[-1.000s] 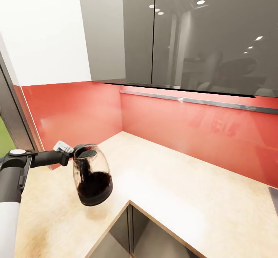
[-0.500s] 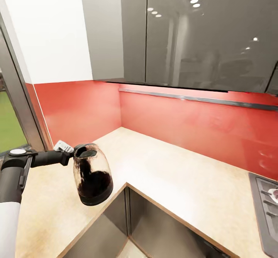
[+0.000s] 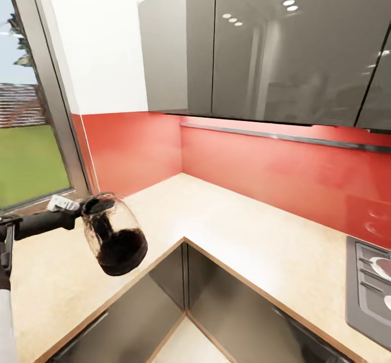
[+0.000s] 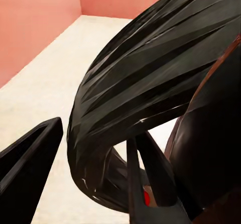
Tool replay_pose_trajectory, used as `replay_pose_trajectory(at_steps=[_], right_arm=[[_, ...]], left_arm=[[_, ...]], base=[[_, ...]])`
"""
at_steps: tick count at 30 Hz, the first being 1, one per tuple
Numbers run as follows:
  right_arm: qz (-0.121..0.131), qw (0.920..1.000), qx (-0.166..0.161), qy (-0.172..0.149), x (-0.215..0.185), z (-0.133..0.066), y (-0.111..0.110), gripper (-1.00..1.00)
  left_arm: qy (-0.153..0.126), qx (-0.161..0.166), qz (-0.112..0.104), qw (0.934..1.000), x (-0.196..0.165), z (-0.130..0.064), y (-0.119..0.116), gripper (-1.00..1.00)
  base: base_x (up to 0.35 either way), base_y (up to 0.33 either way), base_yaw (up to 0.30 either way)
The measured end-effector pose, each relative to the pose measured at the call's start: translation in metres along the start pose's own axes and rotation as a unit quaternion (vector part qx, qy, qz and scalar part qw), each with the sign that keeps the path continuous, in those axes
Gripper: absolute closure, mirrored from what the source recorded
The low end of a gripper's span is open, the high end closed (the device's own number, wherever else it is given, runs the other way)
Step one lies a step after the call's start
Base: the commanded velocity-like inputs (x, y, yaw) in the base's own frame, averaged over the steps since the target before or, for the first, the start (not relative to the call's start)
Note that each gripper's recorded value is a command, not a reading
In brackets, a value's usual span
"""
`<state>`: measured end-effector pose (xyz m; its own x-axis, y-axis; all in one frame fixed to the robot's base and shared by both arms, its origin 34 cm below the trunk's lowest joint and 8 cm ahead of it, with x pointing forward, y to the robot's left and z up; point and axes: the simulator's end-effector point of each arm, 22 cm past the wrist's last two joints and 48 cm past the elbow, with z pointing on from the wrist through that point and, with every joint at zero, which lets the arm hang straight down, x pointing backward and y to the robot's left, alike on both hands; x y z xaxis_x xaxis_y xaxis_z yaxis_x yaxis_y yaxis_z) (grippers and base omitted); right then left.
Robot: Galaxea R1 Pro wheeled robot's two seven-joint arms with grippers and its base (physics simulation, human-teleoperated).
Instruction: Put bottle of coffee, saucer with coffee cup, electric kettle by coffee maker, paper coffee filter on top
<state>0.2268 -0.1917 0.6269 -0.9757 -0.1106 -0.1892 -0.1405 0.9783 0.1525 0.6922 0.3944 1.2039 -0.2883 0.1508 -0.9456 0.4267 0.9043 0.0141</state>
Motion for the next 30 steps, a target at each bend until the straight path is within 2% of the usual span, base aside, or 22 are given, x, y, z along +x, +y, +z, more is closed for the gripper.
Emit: replay_pose_trajectory(at_steps=[1, 4, 7, 10, 15, 24, 30], right_arm=[[0.0, 1.0, 0.0, 0.0, 0.0, 0.0, 0.0, -1.0], [-0.002, 0.9999, 0.0, -0.01, -0.004, 0.0, 0.0, -1.0], [-0.004, 0.9999, 0.0, -0.016, -0.007, 0.0, 0.0, -1.0], [-0.005, 0.9998, 0.0, -0.017, -0.007, 0.0, 0.0, -1.0], [-0.005, 0.9998, 0.0, -0.02, -0.009, 0.0, 0.0, -1.0], [-0.007, 0.9993, 0.002, -0.036, -0.016, -0.001, -0.001, -1.0], [-0.007, 0.9992, 0.003, -0.039, -0.019, -0.002, -0.002, -1.0]], left_arm=[[-0.016, -0.016, -0.018, 0.9996, -0.001, -0.011, 0.014, 1.0], [-0.03, -0.025, -0.036, 0.9986, -0.001, -0.019, 0.023, 1.0], [-0.053, -0.009, -0.051, 0.9973, -0.006, -0.018, 0.015, 1.0], [-0.091, 0.03, -0.085, 0.9918, 0.004, -0.023, -0.005, 1.0], [-0.104, 0.04, -0.092, 0.9895, 0.003, -0.025, -0.01, 1.0], [-0.107, 0.038, -0.095, 0.989, 0.003, -0.026, -0.011, 1.0], [-0.109, 0.036, -0.096, 0.9888, 0.001, -0.028, -0.01, 1.0]], base=[[-0.316, -0.087, 0.276], [-0.316, -0.087, 0.276], [-0.316, -0.087, 0.276], [-0.316, -0.11, 0.276], [-0.316, -0.132, 0.249], [-0.316, -0.131, 0.217], [-0.327, -0.02, 0.214]])
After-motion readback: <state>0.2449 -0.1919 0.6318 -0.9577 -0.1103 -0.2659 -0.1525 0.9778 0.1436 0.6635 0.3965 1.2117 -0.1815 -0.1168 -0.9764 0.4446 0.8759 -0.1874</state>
